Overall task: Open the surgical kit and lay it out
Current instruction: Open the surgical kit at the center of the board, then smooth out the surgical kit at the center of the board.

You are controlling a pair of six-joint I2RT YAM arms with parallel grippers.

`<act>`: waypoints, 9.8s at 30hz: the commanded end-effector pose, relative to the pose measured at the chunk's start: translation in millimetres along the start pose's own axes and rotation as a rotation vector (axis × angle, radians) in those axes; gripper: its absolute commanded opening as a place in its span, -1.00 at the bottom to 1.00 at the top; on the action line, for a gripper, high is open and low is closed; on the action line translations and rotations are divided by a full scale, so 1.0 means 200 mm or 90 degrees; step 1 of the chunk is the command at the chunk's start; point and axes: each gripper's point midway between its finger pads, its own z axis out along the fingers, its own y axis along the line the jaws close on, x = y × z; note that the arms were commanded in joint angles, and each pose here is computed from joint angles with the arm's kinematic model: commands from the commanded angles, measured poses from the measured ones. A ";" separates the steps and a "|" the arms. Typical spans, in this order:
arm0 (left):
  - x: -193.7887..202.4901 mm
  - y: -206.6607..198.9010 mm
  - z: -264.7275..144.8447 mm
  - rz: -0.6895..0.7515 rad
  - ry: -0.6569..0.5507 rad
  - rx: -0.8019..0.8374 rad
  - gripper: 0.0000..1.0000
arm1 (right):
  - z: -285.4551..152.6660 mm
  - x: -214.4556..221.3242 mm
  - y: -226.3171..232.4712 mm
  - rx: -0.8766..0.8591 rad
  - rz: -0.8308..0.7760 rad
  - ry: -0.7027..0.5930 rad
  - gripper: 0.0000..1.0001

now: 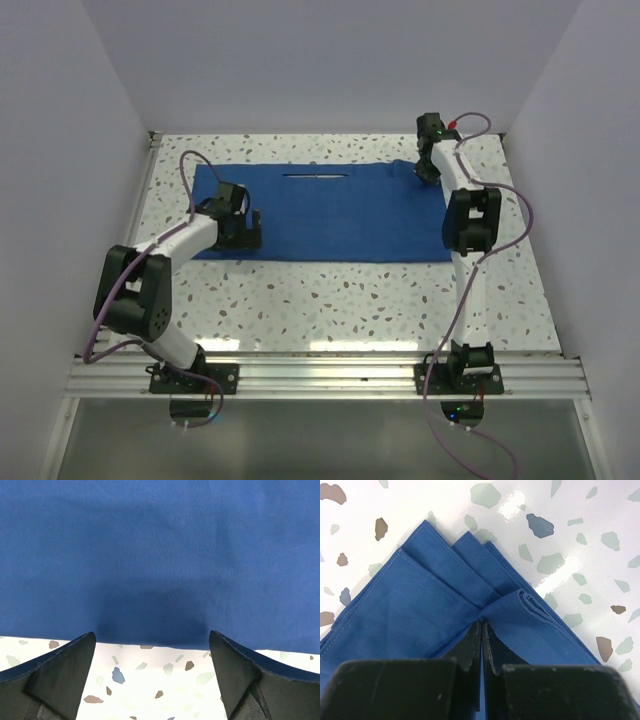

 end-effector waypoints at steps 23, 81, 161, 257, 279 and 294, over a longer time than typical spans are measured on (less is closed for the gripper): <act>-0.68 -0.07 -0.38 -0.029 -0.179 0.008 0.99 | -0.86 0.04 -0.11 -0.178 -0.027 0.006 -1.00; -0.01 -0.26 -0.71 -0.144 -0.143 0.079 0.96 | -1.10 0.22 0.23 -0.328 -0.188 0.103 0.45; -1.18 0.30 0.51 -0.212 -0.195 0.249 0.67 | 0.02 -0.21 -0.84 0.242 -0.152 0.059 0.65; -1.40 0.46 0.56 -0.234 -0.214 0.188 -1.00 | -0.18 -0.04 0.42 -0.458 -0.066 0.097 -1.00; -1.61 0.72 0.55 -0.264 -0.302 0.132 -1.00 | 0.33 -0.06 0.38 -0.276 -0.055 0.033 -1.00; -1.38 0.96 0.51 -0.365 -0.290 -0.046 -1.00 | 0.19 -0.20 0.77 -0.462 -0.043 -0.086 -1.00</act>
